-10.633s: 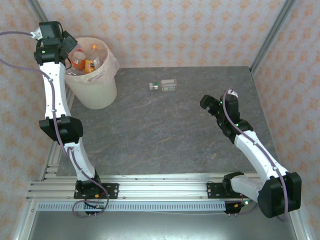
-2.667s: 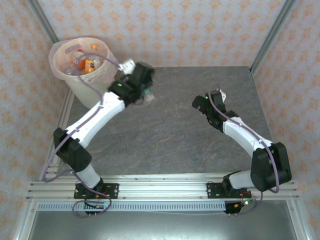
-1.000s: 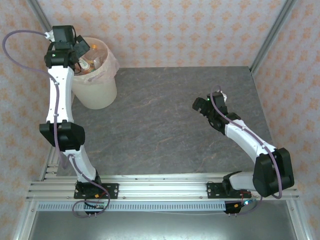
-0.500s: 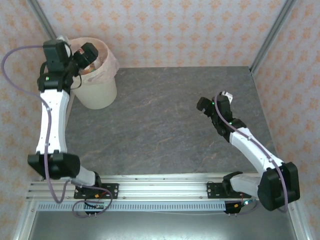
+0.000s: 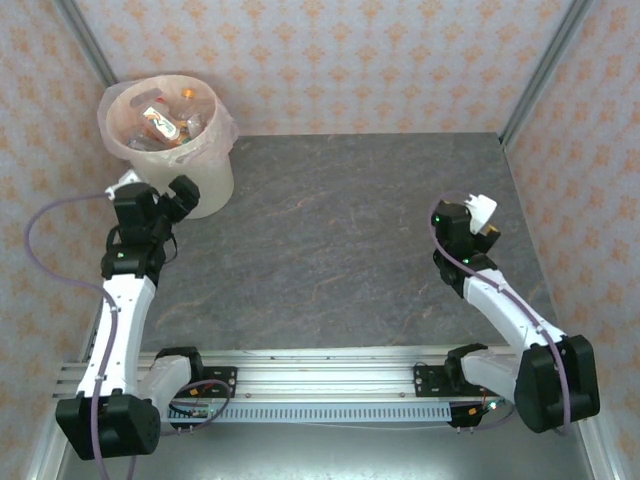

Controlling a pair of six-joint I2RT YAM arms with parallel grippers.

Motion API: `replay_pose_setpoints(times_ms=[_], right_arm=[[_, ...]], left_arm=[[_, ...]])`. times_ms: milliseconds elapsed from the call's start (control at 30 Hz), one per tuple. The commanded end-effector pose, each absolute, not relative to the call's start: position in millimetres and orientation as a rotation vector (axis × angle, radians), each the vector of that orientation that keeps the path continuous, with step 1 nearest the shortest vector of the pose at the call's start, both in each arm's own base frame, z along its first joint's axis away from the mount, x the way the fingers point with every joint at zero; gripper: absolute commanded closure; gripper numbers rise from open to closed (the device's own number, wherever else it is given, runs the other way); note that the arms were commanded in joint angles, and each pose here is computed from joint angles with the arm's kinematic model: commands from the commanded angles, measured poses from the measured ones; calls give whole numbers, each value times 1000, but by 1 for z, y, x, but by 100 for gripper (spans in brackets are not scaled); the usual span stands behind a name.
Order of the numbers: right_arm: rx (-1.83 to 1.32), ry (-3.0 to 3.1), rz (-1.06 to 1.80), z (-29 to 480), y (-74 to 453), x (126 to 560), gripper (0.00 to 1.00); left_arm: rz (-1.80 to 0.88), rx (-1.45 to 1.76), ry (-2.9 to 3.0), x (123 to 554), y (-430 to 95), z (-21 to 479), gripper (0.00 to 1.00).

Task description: Put the plastic bottles in the bin

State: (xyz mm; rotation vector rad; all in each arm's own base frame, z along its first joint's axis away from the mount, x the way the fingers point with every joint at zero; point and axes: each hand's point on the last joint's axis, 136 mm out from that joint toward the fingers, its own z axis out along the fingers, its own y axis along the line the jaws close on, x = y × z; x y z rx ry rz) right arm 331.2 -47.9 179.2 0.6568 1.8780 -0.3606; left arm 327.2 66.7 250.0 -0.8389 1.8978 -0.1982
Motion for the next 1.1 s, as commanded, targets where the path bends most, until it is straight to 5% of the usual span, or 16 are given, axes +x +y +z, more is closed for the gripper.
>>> replay_pose_setpoints(times_ms=[0, 433, 1067], right_arm=[[783, 1767, -465, 178, -82, 314, 1], [509, 1866, -207, 124, -56, 362, 0], [303, 1937, -116, 90, -30, 393, 1]], left_arm=[[19, -924, 1785, 318, 101, 231, 0], [284, -647, 2026, 360, 94, 116, 0], [197, -199, 1987, 390, 30, 91, 0]])
